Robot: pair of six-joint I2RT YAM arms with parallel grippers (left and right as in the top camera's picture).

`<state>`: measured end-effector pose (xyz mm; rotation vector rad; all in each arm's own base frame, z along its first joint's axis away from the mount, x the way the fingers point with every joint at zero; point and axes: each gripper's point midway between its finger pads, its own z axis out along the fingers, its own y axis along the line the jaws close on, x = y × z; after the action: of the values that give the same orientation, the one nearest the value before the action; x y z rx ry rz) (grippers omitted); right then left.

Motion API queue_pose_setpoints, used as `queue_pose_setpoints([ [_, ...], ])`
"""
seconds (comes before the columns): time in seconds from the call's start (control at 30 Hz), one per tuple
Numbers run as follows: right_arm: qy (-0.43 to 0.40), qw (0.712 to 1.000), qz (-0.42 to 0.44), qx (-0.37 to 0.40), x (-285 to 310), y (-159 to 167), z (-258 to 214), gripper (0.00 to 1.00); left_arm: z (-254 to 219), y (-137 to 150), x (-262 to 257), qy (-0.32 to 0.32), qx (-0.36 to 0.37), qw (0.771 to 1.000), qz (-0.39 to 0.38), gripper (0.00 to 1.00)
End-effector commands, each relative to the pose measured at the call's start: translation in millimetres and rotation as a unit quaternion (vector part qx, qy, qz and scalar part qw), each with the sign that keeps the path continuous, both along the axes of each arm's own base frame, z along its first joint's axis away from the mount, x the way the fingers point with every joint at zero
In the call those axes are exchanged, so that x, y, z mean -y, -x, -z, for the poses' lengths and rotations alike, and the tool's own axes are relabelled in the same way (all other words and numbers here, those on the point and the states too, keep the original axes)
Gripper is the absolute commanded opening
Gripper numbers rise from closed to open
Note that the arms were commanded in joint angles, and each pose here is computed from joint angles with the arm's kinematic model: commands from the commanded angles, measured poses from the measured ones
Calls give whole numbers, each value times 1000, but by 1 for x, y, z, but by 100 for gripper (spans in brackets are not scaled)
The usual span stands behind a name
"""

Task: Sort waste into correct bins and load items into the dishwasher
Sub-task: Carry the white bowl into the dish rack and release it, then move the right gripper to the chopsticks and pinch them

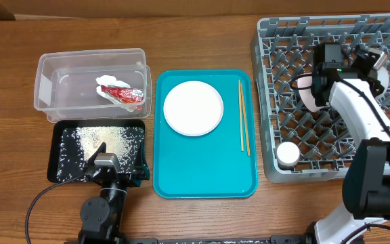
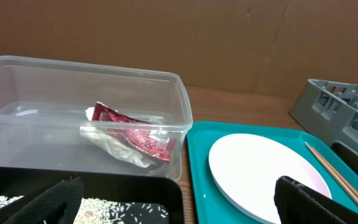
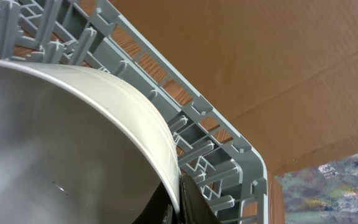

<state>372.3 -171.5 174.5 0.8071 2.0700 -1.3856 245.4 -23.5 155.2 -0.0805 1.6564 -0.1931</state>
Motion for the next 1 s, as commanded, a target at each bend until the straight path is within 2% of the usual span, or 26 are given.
queue_pose_setpoints([
  [0.0,-9,1000,-4,-8,-2,-2,10,4,0,0,1,0,2,1000,3,100],
  [0.5,-18,996,-51,-77,-34,-15,47,4,0,0,1,0,2,1000,3,100],
  [0.53,-15,995,-52,-79,-34,-14,46,7,0,0,1,0,2,1000,3,100],
  [0.63,-4,996,-50,-78,-34,-14,41,42,0,0,1,0,2,1000,3,100],
  [0.67,-5,996,-51,-77,-35,-14,40,51,0,0,1,0,2,1000,3,100],
  [0.83,-48,995,-78,-42,-51,-17,25,57,0,0,1,0,2,1000,3,100],
  [0.97,-81,990,-117,13,-75,-22,-6,60,0,0,1,0,2,1000,3,100],
])
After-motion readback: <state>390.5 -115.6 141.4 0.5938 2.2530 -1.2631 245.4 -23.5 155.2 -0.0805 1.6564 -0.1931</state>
